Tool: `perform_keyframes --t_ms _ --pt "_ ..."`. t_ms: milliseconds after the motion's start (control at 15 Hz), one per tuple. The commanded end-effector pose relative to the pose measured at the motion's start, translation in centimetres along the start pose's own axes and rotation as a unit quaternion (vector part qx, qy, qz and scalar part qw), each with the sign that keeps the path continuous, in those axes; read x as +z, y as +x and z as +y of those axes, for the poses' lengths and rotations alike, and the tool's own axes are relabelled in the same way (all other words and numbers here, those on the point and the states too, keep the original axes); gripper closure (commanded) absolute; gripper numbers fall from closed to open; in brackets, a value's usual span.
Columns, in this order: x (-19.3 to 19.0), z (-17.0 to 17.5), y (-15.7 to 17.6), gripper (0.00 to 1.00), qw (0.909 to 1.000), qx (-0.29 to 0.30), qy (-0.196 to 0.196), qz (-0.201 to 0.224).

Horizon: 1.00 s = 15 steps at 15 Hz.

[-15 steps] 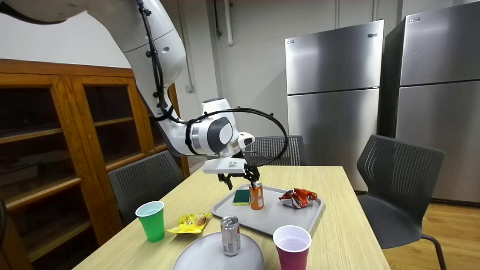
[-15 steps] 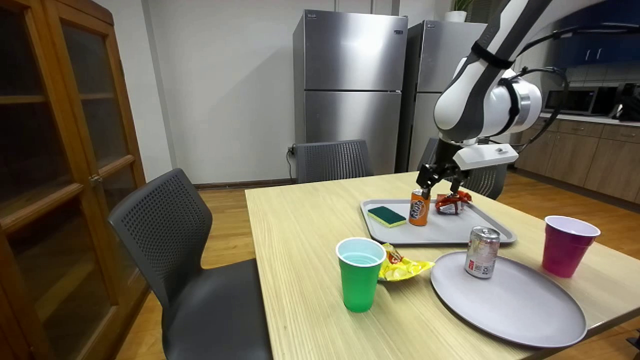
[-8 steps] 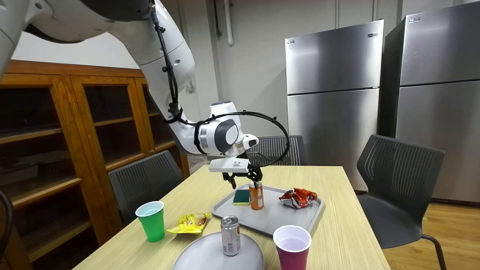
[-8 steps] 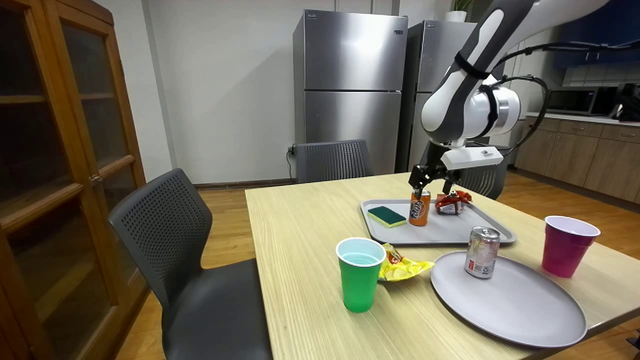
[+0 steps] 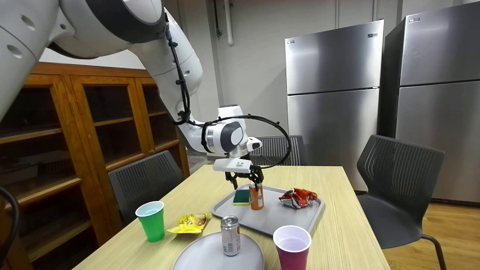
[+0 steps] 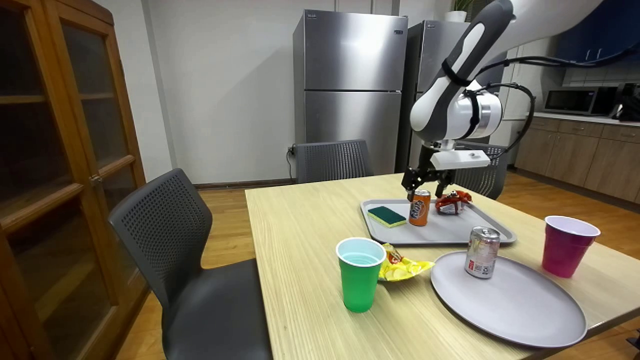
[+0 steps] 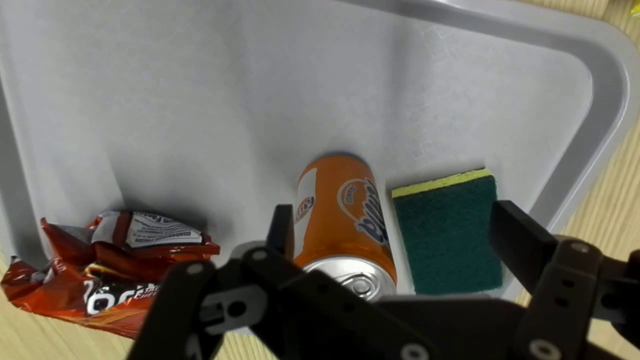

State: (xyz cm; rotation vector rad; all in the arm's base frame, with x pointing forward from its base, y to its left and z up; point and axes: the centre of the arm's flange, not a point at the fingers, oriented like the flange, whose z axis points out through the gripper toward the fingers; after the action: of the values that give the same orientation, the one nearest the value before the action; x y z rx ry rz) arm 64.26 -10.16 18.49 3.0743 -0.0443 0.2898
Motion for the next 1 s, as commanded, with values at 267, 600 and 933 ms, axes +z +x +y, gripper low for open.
perform_keyframes --t_ms 267,600,933 --pt "1.2 1.3 2.9 0.0 0.9998 0.019 0.002 -0.005" --pt "2.0 1.8 3.5 0.0 0.9997 0.023 -0.003 -0.001" --pt "2.8 1.9 3.9 0.0 0.9996 0.027 -0.006 0.002"
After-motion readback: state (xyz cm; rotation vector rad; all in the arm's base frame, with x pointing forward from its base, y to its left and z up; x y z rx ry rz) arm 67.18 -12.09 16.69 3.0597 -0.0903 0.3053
